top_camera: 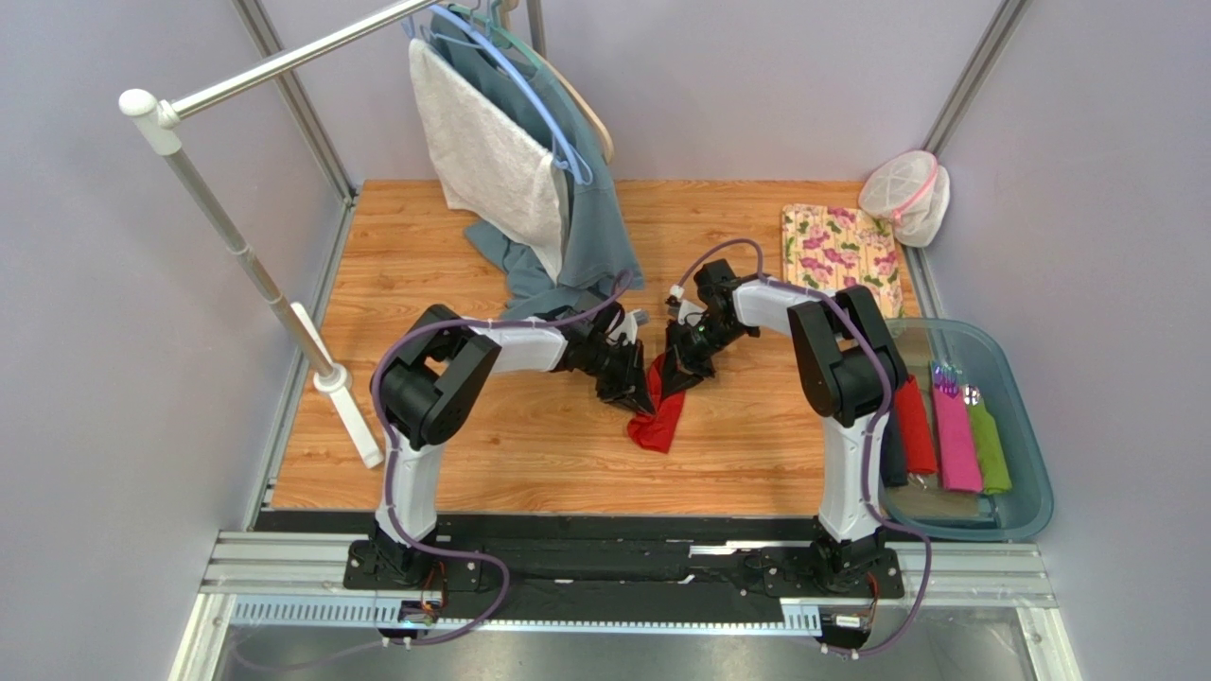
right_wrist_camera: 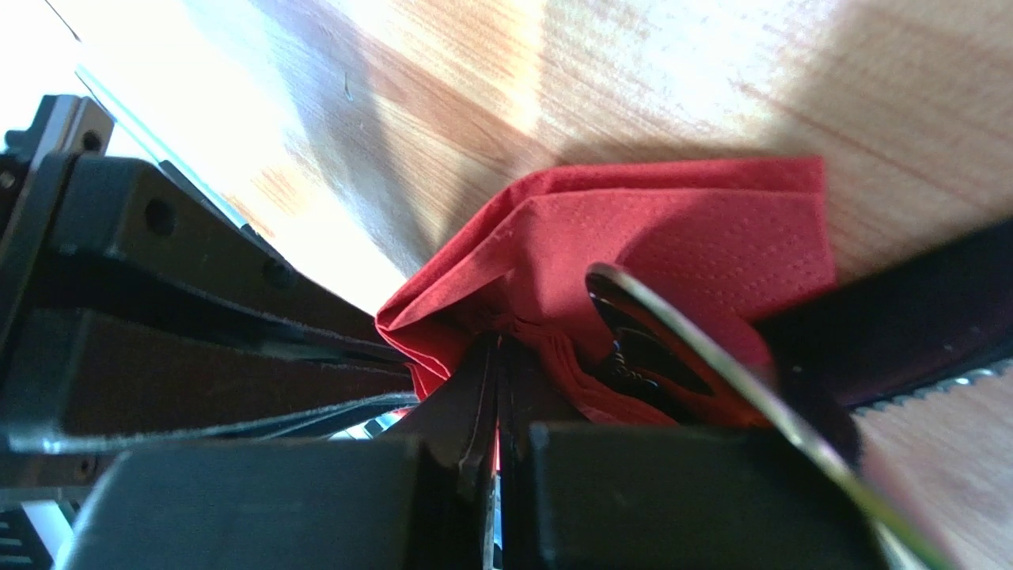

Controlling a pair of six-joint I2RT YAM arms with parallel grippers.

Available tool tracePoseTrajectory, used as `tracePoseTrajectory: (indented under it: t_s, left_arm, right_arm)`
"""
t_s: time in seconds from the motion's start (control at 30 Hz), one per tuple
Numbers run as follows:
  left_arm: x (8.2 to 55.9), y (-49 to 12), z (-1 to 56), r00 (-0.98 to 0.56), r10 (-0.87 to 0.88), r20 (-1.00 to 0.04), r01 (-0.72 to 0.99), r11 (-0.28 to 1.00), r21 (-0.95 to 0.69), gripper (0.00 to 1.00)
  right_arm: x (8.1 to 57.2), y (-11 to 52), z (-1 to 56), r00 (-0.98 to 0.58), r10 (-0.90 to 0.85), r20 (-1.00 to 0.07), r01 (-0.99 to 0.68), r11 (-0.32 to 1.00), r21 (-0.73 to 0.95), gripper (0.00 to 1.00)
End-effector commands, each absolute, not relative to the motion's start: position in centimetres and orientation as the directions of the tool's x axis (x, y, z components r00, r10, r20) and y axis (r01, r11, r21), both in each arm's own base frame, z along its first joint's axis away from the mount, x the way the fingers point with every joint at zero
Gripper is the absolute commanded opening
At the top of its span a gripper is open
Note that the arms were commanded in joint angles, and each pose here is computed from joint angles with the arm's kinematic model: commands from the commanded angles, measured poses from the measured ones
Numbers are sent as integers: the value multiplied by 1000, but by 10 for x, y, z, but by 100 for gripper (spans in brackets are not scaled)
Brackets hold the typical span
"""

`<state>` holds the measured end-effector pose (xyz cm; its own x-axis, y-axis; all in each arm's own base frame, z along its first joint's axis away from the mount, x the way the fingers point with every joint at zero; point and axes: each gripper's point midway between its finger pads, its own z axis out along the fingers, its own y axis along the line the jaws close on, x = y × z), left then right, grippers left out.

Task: Place the utensils on the paper napkin and roll it up

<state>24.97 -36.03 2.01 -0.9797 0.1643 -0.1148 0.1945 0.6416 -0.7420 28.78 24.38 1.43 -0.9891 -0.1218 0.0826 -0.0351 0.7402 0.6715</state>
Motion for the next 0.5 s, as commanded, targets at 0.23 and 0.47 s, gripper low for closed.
tracePoseTrajectory:
  t_s: [0.23,0.47]
  left_arm:
    - [255,-337,0,-965,224,-137,260,755,-602,4]
    - [259,-341,1,-961,234,-146,274,744,-609,3]
  right_arm:
    - [332,228,25,-995,-65,-72,-95,763,639,7]
    - [346,226,72,-994,2,-112,-83,659,748,8]
